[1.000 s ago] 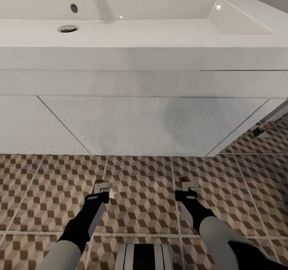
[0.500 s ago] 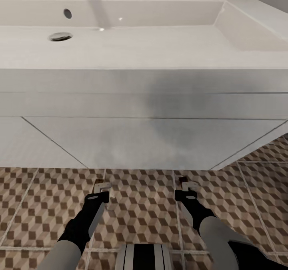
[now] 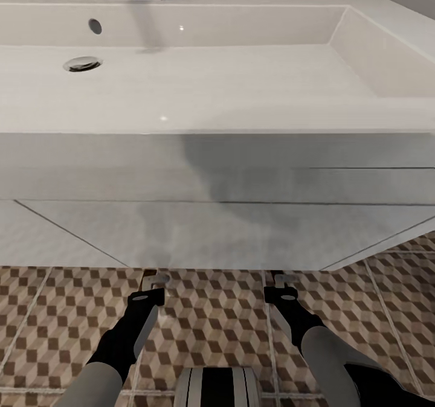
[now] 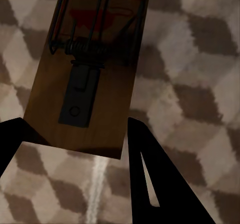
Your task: Take the four mousetraps from the cabinet in the bathroom and place them on the bathroom floor. Make sure all four end up on the same floor surface, and ensure that at least two of them are either under or directly next to the same bathroom sink.
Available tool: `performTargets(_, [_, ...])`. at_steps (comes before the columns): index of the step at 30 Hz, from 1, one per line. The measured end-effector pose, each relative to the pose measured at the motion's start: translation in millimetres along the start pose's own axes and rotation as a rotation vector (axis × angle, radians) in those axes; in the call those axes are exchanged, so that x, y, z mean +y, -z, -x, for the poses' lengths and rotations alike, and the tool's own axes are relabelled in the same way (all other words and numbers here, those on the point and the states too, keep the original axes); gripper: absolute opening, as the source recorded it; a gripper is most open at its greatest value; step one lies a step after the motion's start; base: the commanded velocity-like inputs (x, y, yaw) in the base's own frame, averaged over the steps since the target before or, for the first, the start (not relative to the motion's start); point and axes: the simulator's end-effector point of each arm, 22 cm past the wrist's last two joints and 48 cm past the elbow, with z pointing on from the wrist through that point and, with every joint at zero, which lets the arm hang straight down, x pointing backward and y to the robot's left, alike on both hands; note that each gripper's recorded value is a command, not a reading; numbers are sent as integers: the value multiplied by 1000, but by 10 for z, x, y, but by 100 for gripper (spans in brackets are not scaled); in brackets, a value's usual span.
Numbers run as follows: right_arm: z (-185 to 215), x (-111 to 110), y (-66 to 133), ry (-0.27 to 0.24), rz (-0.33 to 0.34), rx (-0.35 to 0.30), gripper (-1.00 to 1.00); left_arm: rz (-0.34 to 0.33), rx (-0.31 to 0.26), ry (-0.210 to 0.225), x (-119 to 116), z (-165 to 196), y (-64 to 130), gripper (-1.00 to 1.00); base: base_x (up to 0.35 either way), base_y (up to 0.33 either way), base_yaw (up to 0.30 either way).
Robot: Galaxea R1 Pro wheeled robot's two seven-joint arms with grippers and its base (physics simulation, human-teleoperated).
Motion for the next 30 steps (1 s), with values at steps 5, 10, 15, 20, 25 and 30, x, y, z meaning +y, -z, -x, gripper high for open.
performTargets(5, [0, 2, 3, -1, -5, 0, -100, 0, -2, 1, -1, 5, 0, -100, 2, 0, -165])
performTargets(10, [4, 4, 4, 0, -6, -1, -100, 0, -3, 1, 0, 6, 0, -100, 0, 0, -86])
performTargets(15, [9, -3, 3, 2, -7, -2, -100, 0, -4, 1, 0, 8, 0, -100, 0, 0, -17])
performTargets(20, [14, -5, 3, 4, -7, -4, -100, 1, -3, 0, 7, 5, -2, -100, 12, 0, -3])
performTargets(25, [17, 6, 6, 5, -5, -5, -100, 3, -5, 0, 17, 8, -3, -100, 149, 0, -1])
performTargets(30, [17, 0, 4, 6, -6, -5, -100, 3, -7, 0, 22, 20, -2, -100, 110, 0, 0])
